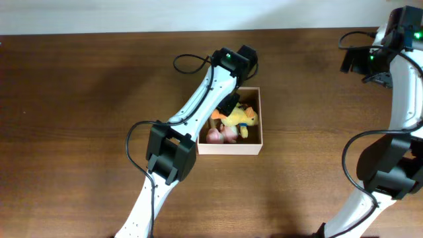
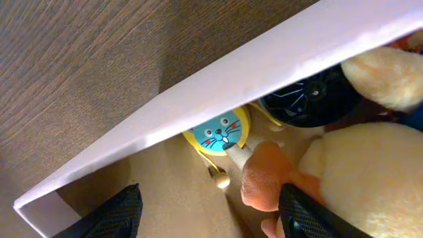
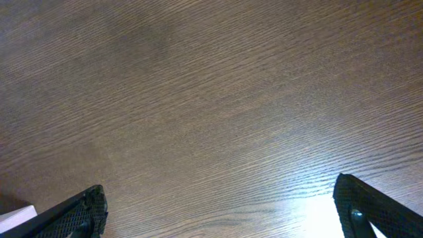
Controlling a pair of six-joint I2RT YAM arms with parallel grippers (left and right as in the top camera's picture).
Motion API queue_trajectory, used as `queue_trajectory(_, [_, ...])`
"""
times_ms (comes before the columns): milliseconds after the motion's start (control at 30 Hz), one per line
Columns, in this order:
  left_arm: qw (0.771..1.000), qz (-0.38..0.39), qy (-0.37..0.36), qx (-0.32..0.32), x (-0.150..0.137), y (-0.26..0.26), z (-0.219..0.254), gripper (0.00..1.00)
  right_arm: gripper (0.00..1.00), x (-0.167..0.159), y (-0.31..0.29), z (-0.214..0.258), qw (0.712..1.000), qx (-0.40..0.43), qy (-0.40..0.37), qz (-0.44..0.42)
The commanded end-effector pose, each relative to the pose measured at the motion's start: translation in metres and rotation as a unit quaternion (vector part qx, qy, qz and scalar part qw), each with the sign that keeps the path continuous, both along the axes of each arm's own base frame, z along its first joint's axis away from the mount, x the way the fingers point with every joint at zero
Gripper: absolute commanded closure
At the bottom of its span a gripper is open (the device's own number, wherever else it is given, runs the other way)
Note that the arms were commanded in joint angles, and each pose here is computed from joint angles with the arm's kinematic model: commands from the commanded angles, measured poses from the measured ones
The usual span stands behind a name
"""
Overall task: Pack container
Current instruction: 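Press the duck down into the box and open the left gripper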
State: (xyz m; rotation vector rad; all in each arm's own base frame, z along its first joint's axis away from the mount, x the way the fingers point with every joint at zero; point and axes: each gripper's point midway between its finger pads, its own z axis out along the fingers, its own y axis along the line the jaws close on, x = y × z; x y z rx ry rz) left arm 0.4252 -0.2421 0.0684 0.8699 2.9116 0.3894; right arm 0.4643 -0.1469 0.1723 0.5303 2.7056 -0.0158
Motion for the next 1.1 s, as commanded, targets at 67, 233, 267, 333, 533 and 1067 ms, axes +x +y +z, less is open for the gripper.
queue_trajectory(67, [1.0,-0.001,-0.009,-0.011,0.004,-0.004,0.005,0.37,0.01,0.001,0.003,-0.005,1.0,0.004,0.004,0.002])
queue_trajectory(233, [1.0,-0.001,-0.009,-0.01,0.004,-0.004,0.005,0.53,0.01,0.001,0.003,-0.005,1.0,0.004,0.004,0.002])
queue_trajectory(267, [1.0,-0.001,-0.009,-0.011,0.004,-0.004,0.005,0.56,0.01,0.001,0.003,-0.005,1.0,0.004,0.004,0.002])
queue_trajectory(333, [1.0,-0.001,-0.009,-0.011,0.004,-0.004,0.005,0.57,0.01,0.001,0.003,-0.005,1.0,0.004,0.004,0.002])
queue_trajectory(533, [1.0,-0.001,-0.023,-0.02,0.009,-0.008,0.012,0.82,0.01,0.001,0.003,-0.005,1.0,0.004,0.004,0.002])
queue_trajectory(1067, [0.999,-0.001,-0.029,-0.025,0.01,-0.009,0.022,0.96,0.01,0.001,0.003,-0.005,1.0,0.004,0.004,0.002])
